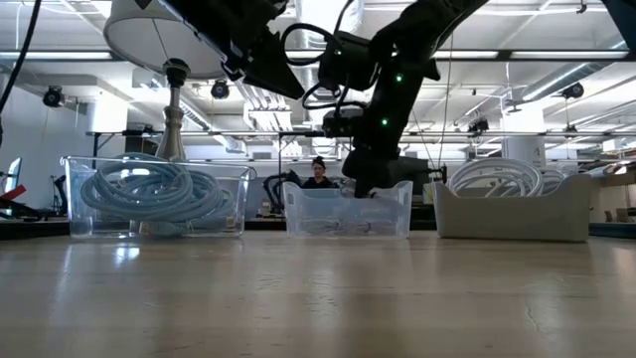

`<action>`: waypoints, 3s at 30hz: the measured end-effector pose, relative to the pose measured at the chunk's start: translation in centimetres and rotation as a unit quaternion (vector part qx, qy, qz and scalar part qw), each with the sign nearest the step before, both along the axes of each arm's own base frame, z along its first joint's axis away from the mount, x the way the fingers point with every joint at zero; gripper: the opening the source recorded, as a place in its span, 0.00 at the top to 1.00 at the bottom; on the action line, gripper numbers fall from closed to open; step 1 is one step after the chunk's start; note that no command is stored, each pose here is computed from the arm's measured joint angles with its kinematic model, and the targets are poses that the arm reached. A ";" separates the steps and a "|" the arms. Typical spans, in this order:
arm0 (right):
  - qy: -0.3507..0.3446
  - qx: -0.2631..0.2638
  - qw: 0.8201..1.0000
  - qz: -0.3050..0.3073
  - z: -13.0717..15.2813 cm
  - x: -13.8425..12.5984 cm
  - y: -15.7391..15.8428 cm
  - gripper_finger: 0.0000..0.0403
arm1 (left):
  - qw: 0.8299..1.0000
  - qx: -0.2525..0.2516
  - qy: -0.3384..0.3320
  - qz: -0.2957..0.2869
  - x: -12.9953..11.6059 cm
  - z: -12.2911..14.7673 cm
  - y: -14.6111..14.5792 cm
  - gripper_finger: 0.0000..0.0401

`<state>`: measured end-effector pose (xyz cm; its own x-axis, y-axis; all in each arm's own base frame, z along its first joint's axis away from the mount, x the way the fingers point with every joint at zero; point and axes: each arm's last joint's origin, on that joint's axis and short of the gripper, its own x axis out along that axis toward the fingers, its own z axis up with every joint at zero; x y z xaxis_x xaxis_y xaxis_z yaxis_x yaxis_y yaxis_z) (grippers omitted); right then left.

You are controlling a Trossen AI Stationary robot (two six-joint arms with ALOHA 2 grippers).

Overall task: Pick & Place USB Port
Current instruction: Put the blue charger cable into the right transparent bin, then return to Home Position

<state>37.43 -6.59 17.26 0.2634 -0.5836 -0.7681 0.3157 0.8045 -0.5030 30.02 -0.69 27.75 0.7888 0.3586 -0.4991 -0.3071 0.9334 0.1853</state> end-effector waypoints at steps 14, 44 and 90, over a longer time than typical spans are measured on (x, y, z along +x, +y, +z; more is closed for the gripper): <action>-0.010 -0.005 1.000 0.011 1.3 -0.3 0.4 0.65 | 1.000 0.000 -0.006 0.001 -0.2 0.3 0.0 0.72; -0.294 0.115 0.934 0.169 8.7 -16.8 7.5 0.72 | 0.986 0.016 -0.165 0.002 -13.0 -0.8 0.8 0.72; -0.572 0.118 0.754 0.299 1.5 -27.3 7.3 0.75 | 0.934 0.066 -0.343 -0.072 -20.4 -9.3 1.0 0.72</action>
<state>10.10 0.69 18.73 0.9950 0.0198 0.0982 -0.0202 0.9998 0.0028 9.59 0.28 18.44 0.9517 0.2470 0.1822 -0.2691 0.9570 0.1084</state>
